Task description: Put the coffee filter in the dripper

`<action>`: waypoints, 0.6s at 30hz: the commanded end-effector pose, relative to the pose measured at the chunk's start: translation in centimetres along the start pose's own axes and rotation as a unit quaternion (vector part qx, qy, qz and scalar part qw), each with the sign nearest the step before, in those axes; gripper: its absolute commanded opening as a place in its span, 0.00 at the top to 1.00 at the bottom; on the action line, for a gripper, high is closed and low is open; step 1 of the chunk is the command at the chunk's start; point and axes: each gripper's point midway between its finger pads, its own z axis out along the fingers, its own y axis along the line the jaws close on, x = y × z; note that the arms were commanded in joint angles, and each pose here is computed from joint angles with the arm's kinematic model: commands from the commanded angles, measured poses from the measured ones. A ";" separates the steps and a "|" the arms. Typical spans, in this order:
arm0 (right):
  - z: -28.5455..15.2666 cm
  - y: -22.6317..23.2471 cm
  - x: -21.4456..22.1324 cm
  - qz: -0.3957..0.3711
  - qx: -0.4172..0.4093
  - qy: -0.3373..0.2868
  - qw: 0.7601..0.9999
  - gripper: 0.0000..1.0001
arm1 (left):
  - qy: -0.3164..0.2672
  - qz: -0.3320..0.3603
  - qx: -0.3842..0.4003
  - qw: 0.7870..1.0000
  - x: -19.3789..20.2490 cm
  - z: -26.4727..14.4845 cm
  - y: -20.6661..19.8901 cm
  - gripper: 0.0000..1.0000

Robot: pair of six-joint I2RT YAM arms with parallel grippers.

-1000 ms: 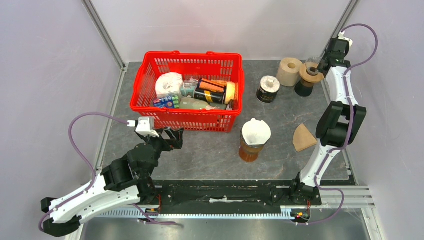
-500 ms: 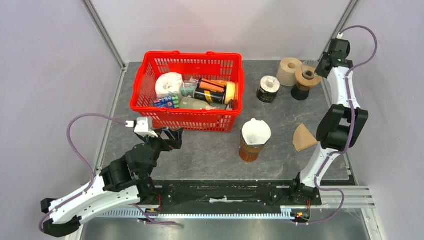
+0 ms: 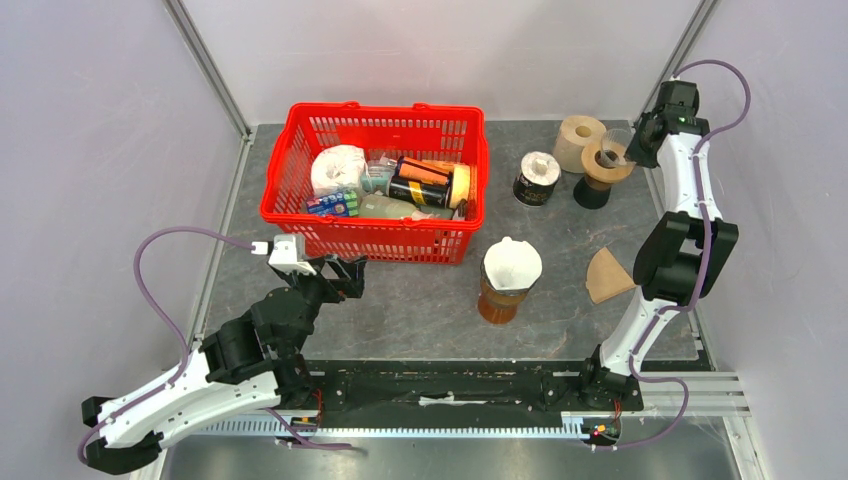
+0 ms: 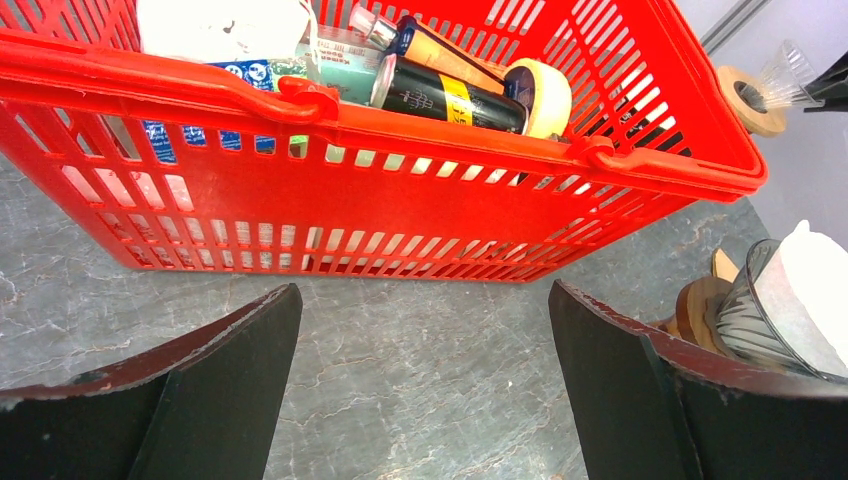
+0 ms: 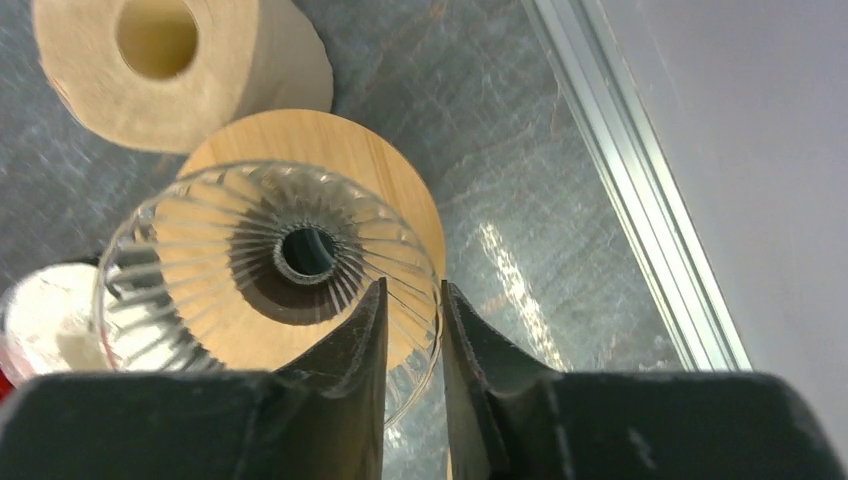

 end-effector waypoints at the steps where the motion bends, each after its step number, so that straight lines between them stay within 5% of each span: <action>1: -0.7 -1.7 12.6 -0.027 0.032 0.246 0.968 0.70 | -0.013 -0.023 0.003 1.000 -0.8 -0.1 -0.2 0.00; 11: -1.8 0.3 8.6 -0.002 -0.006 0.191 0.982 0.60 | -0.012 -0.021 0.003 1.000 -0.8 -0.1 -0.2 0.00; 18: -2.7 -0.3 8.1 -0.012 0.014 0.176 0.984 0.43 | -0.010 -0.020 0.003 1.000 -0.6 0.0 -0.3 0.00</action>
